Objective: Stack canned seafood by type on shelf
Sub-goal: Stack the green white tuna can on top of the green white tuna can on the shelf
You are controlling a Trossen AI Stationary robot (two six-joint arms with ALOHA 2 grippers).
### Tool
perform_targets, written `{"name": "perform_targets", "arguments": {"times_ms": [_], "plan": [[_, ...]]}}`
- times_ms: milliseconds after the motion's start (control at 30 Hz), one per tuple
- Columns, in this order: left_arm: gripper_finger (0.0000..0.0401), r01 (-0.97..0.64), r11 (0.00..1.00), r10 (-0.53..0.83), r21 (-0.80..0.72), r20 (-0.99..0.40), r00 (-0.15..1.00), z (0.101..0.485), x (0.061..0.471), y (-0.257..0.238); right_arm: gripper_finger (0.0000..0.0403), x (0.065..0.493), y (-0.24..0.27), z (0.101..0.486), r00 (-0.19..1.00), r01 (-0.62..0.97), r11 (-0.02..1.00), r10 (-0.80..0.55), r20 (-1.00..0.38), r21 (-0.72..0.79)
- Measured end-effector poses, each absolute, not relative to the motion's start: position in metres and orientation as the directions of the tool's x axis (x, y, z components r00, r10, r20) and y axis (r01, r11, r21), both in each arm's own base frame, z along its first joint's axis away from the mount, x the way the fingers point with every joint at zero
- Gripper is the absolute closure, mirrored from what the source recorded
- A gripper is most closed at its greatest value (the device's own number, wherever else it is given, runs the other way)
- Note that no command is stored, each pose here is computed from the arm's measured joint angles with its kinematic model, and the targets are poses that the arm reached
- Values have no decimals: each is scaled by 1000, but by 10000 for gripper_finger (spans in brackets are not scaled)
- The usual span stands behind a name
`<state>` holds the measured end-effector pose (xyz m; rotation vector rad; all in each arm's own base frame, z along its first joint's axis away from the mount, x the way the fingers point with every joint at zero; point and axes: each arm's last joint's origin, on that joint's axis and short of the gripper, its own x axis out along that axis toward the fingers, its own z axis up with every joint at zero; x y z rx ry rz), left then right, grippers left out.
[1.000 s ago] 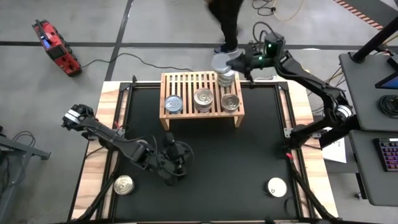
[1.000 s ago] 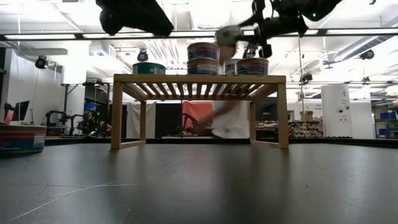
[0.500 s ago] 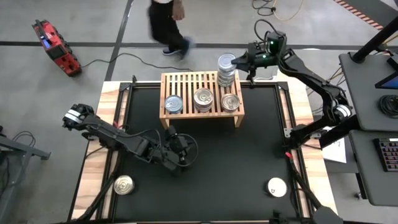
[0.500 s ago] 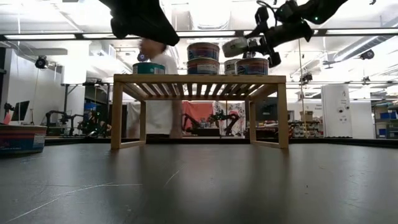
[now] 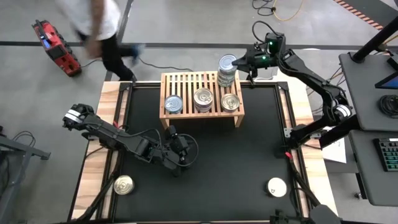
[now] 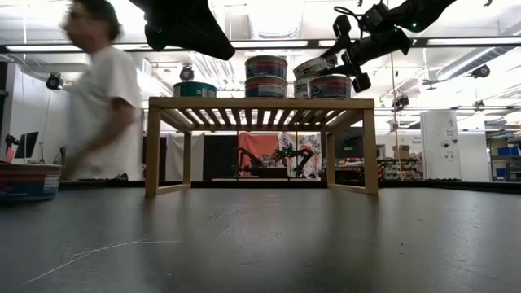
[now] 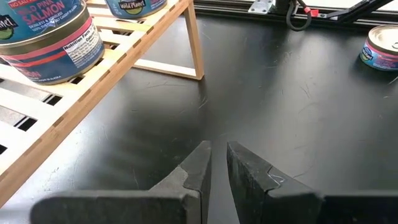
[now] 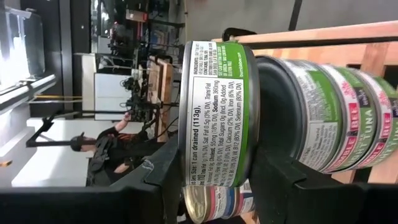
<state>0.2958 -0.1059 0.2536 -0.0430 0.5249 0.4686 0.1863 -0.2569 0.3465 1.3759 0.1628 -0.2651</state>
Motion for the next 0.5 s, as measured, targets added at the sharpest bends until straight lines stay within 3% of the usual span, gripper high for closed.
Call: {"name": "perform_targets", "arguments": {"times_ms": [133, 333, 500], "plan": [[365, -441, 894, 419, 78, -492, 763, 254, 296, -106, 262, 186, -257, 346, 957, 285, 170, -101, -271, 943], [365, -441, 894, 419, 78, -493, 762, 253, 296, -106, 213, 186, -257, 347, 958, 284, 171, -100, -270, 944], [365, -441, 894, 419, 78, -493, 762, 253, 296, -106, 202, 186, -257, 347, 958, 284, 183, -100, -270, 941]]}}
